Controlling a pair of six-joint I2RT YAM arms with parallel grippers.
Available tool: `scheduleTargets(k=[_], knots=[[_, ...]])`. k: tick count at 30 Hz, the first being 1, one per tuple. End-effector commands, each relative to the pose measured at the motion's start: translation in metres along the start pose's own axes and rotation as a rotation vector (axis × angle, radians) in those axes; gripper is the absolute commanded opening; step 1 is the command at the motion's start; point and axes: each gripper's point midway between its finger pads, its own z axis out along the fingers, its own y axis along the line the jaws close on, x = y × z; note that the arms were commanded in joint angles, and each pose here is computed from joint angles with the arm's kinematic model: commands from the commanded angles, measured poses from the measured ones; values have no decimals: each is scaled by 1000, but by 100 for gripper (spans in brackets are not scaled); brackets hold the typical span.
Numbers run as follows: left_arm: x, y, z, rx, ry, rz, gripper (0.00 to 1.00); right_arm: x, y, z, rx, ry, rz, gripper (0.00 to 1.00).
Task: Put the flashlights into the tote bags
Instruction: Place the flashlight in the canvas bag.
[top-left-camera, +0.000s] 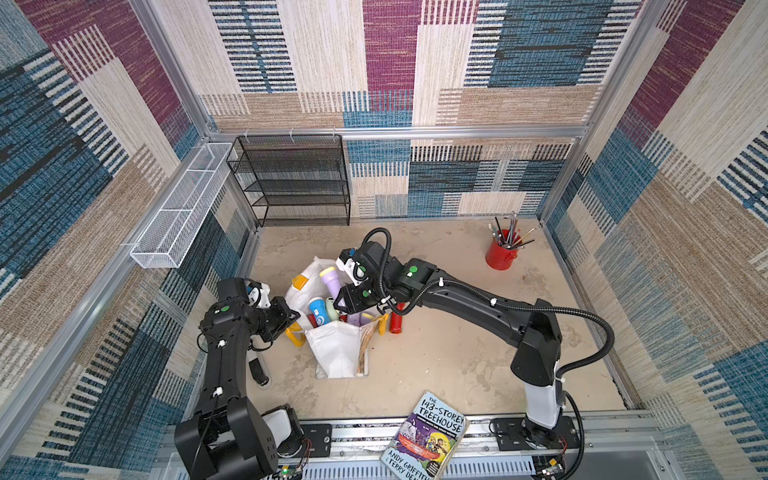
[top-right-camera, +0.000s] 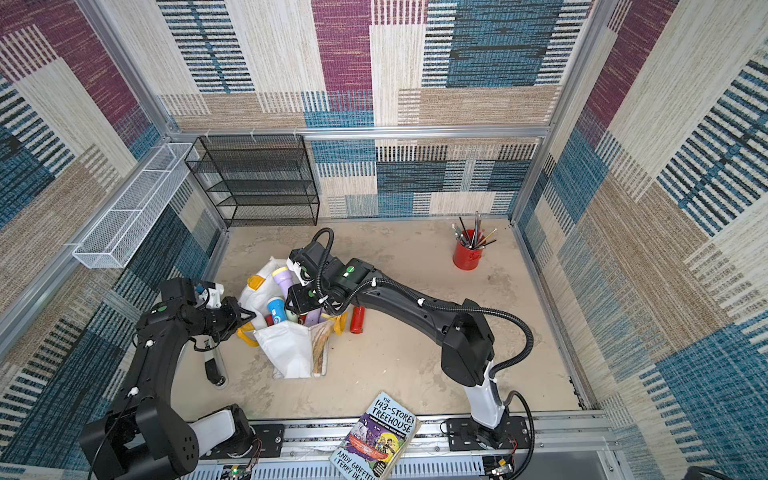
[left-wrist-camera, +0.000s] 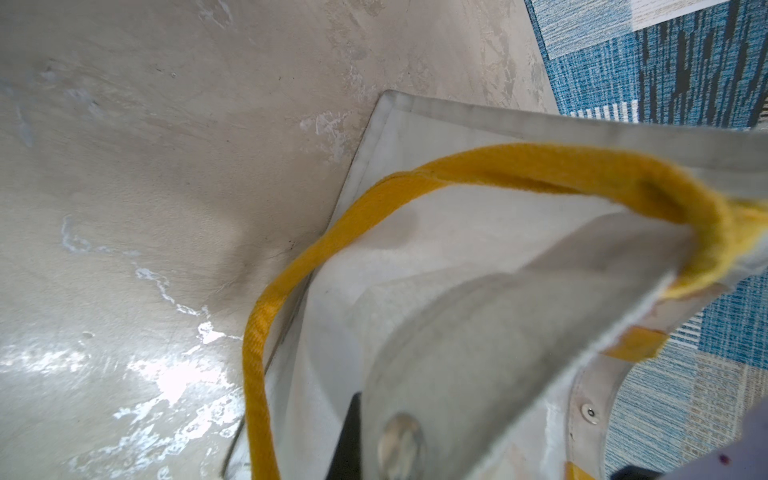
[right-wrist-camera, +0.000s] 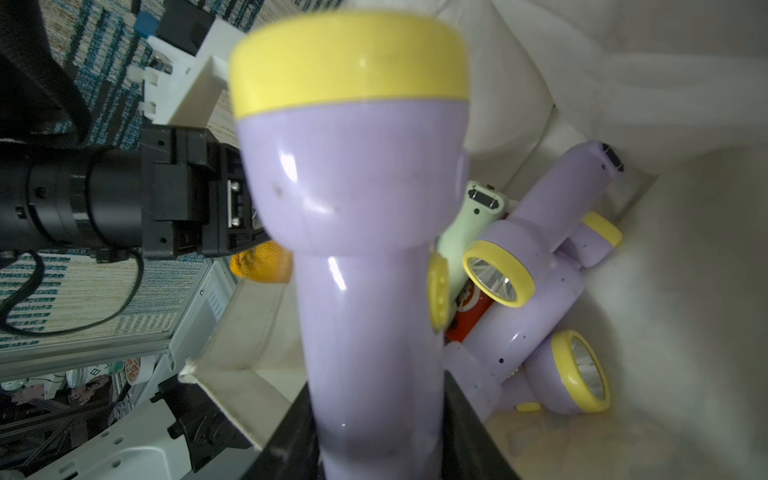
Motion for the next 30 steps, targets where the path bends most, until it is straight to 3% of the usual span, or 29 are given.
scheduleTargets(k=[1, 30], knots=[[2, -4, -1, 18, 5, 4, 0, 4, 3, 7, -17, 16, 9, 37], [3, -6, -4, 25, -2, 14, 0, 41, -28, 57, 55, 185, 209, 37]])
